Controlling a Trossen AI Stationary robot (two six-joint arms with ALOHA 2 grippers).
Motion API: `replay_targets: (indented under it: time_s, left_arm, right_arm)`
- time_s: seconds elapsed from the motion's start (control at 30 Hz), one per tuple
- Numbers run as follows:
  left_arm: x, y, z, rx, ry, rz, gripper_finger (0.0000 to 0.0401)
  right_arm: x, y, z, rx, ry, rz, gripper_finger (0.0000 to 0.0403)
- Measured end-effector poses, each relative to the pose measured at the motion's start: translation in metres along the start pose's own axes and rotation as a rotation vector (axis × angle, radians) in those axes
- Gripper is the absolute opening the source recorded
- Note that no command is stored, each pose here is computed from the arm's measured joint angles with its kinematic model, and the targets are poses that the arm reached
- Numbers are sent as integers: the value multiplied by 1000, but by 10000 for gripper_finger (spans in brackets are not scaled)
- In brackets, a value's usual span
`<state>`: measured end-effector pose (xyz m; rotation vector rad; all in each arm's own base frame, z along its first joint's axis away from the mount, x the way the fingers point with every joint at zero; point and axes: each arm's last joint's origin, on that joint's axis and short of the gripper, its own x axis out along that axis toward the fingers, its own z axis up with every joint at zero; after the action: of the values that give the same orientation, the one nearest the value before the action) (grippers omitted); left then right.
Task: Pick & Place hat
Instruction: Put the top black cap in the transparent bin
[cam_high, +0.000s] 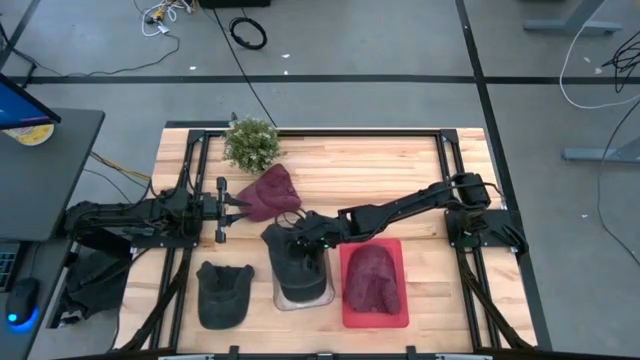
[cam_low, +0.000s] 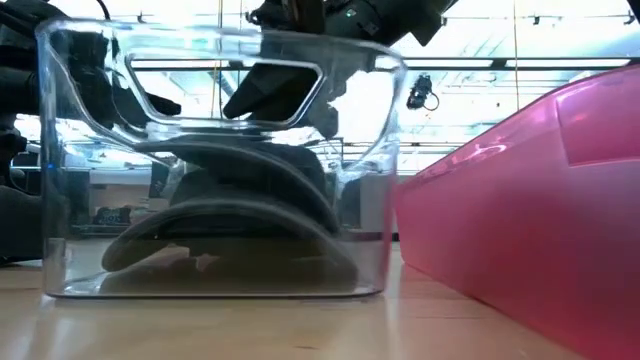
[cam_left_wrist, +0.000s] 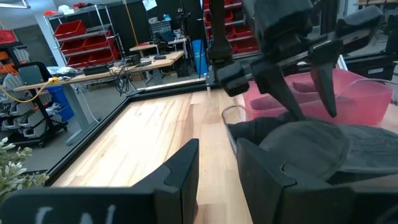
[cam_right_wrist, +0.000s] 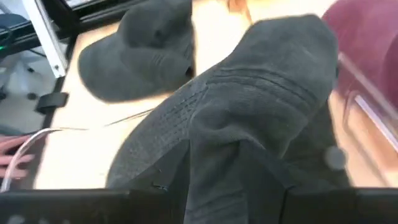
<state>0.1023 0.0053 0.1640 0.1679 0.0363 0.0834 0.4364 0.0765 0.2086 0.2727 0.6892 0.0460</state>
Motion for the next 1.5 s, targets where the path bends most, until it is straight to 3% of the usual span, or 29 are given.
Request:
replay_targets:
  time_s: [0.3,0.57,1.1,1.3,1.5]
  left_arm:
    - [0,0,0,0,0,0,115]
    - [0,0,0,0,0,0,115]
    - [0,0,0,0,1,0,115]
    - [0,0,0,0,1,0,115]
    - [0,0,0,0,1,0,115]
  right_arm:
    - [-1,9,12,-86,-141,35,142]
    - [-2,18,16,-237,-228,20,142]
    - [25,12,7,-259,-284,-12,142]
    - [39,-4,-5,-207,-187,-50,142]
    - [40,-21,-19,-41,29,-18,142]
